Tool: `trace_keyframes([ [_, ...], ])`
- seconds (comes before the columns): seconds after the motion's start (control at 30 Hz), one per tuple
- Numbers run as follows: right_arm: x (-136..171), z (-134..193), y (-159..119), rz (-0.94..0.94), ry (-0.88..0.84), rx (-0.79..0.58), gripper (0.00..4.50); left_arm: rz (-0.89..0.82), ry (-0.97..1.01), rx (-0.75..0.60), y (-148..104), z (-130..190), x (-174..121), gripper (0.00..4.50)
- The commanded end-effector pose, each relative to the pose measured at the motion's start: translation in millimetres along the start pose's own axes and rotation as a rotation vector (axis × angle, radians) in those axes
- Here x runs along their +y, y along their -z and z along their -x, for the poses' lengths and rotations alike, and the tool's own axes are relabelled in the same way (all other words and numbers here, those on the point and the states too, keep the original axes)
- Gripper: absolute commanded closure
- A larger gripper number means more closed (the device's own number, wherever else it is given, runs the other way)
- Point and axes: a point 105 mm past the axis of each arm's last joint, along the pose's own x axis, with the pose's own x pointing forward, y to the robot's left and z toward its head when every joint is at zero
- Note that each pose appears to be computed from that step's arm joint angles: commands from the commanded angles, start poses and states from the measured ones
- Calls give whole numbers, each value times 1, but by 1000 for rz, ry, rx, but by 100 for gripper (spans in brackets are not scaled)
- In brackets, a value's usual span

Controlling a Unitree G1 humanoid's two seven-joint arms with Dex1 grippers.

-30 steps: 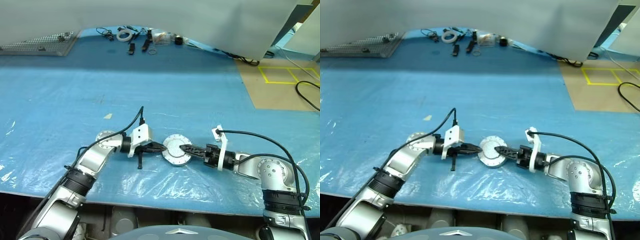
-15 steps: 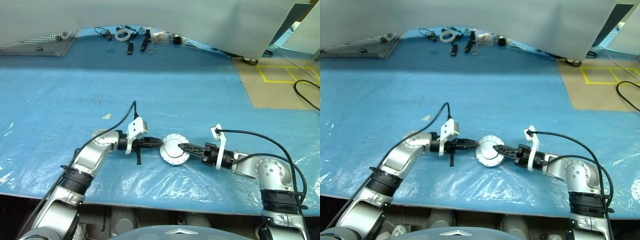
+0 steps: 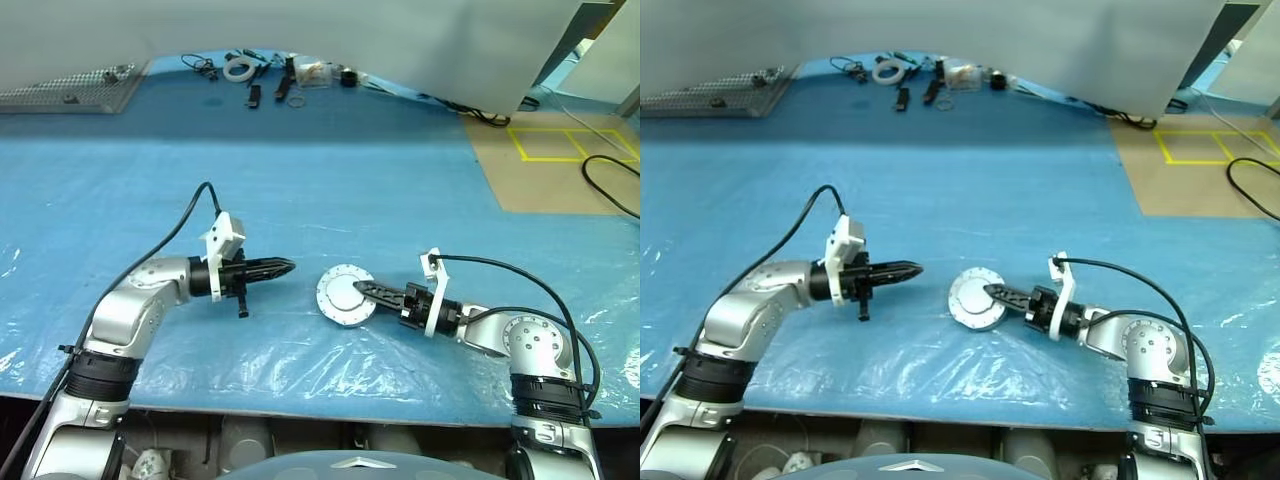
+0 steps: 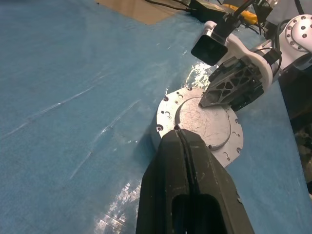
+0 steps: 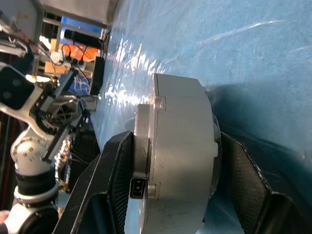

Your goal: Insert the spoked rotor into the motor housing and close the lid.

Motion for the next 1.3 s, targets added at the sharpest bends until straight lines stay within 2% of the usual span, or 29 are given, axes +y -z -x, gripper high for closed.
trace_keyframes([
  [0.03,10,3,-16,-18,-36,-69,204,-5,1,-43,-11,3,-5,450],
  [0.3,27,1,-32,-12,-84,-117,204,49,-12,-50,-7,8,-7,450],
  [0.57,44,-1,-49,-23,-152,-183,204,116,-42,-114,-15,11,-1,450],
  [0.73,77,-8,-70,-3,-267,-241,204,280,-23,-267,-32,16,1,450],
  [0.9,96,-12,-74,20,-310,-237,204,384,-44,-327,-30,20,6,450],
  [1.03,109,-13,-77,33,-338,-236,204,555,-29,-466,-43,28,15,450],
  [1.13,115,-13,-80,37,-349,-239,204,638,-26,-496,-37,30,16,450],
  [1.23,121,-13,-82,40,-363,-244,204,729,-39,-532,-26,31,20,391],
  [1.3,124,-13,-82,40,-368,-243,204,764,-34,-549,-24,30,20,322],
])
